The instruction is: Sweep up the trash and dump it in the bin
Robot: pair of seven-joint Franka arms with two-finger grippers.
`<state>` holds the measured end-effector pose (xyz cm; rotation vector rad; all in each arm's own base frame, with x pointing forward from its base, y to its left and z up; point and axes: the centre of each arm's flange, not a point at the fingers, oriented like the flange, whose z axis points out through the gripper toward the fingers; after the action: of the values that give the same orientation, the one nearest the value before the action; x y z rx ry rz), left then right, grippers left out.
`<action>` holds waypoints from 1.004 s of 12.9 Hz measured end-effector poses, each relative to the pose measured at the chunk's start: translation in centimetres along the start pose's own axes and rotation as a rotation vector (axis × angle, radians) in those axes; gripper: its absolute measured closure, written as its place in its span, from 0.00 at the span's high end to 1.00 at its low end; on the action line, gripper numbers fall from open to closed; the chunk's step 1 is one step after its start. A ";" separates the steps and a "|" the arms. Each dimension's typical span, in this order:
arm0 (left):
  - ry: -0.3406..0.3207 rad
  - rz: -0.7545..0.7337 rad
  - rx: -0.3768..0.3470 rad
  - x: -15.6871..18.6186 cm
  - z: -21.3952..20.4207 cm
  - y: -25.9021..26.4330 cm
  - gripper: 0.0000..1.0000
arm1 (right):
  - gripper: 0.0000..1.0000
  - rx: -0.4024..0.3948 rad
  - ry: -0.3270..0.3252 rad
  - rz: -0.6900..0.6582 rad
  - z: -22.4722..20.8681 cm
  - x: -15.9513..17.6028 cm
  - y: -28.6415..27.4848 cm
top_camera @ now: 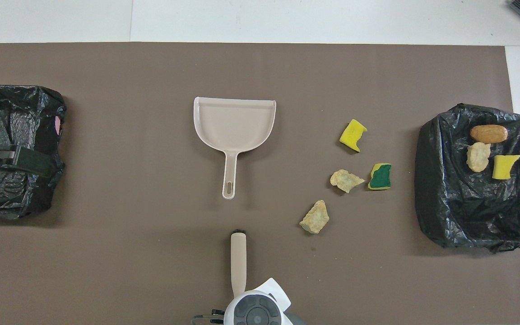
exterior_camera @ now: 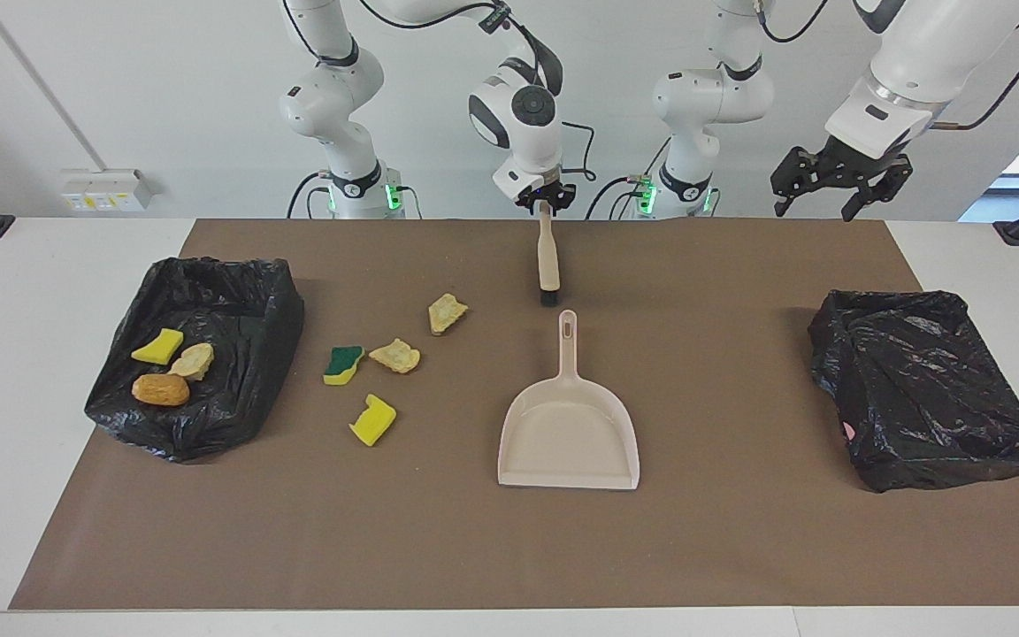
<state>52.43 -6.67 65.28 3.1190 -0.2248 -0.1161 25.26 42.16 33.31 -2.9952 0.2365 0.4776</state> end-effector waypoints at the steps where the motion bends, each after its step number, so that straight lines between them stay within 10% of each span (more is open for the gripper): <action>1: 0.000 0.000 0.000 0.0 0.0 0.0 1.00 | 0.49 0.000 0.000 0.000 0.0 0.0 0.0; 5: 0.000 0.000 0.000 0.0 0.0 0.0 1.00 | 0.27 0.015 0.013 0.003 -0.1 0.1 -0.1; 13: 0.000 0.000 0.000 0.0 0.0 0.0 1.00 | 0.27 0.041 0.011 0.005 -2.4 1.1 -2.0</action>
<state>52.43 -6.67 65.28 3.1190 -0.2248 -0.1161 27.32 43.63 35.44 -2.9586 0.2513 0.4518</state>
